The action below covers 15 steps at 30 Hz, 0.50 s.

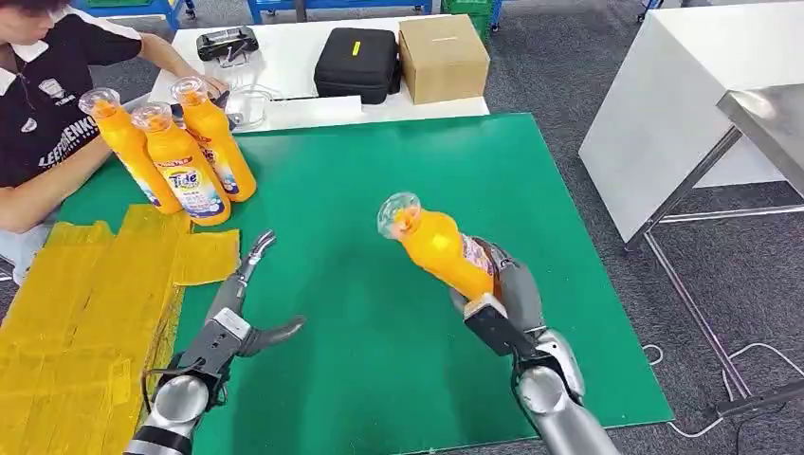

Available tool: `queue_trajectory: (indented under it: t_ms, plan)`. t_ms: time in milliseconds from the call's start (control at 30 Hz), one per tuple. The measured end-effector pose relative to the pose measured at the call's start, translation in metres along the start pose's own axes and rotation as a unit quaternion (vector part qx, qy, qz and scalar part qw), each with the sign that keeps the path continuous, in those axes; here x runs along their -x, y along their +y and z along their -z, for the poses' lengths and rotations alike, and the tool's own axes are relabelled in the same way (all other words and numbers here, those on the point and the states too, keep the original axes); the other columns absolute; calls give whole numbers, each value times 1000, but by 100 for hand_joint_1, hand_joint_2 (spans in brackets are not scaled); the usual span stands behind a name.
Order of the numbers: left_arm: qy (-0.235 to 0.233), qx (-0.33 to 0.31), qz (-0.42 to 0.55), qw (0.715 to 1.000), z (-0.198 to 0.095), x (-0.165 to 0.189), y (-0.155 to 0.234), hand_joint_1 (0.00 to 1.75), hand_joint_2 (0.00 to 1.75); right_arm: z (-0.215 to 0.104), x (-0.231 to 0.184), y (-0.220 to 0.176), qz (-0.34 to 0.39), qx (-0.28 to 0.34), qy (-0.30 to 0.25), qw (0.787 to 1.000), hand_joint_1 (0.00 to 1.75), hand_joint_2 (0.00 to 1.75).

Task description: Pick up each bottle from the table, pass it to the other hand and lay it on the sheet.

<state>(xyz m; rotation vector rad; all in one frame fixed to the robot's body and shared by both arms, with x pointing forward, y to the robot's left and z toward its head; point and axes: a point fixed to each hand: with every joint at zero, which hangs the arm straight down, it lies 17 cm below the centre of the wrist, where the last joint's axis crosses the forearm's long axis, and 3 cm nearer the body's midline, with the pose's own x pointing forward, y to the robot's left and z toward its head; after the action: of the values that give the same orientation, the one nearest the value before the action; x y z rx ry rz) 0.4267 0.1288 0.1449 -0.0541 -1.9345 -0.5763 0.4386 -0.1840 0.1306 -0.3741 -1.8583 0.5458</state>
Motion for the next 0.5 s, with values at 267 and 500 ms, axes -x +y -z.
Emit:
queue_trajectory:
  t_ms: [267, 500]
  plan:
    - [-19, 27, -20, 999, 9, -16, -20, 0, 175, 13, -4, 16, 68, 15, 21, 997, 175, 175]
    - [-35, 46, -38, 998, 15, -28, -30, 0, 175, 17, -6, 38, 122, -3, 32, 992, 175, 175]
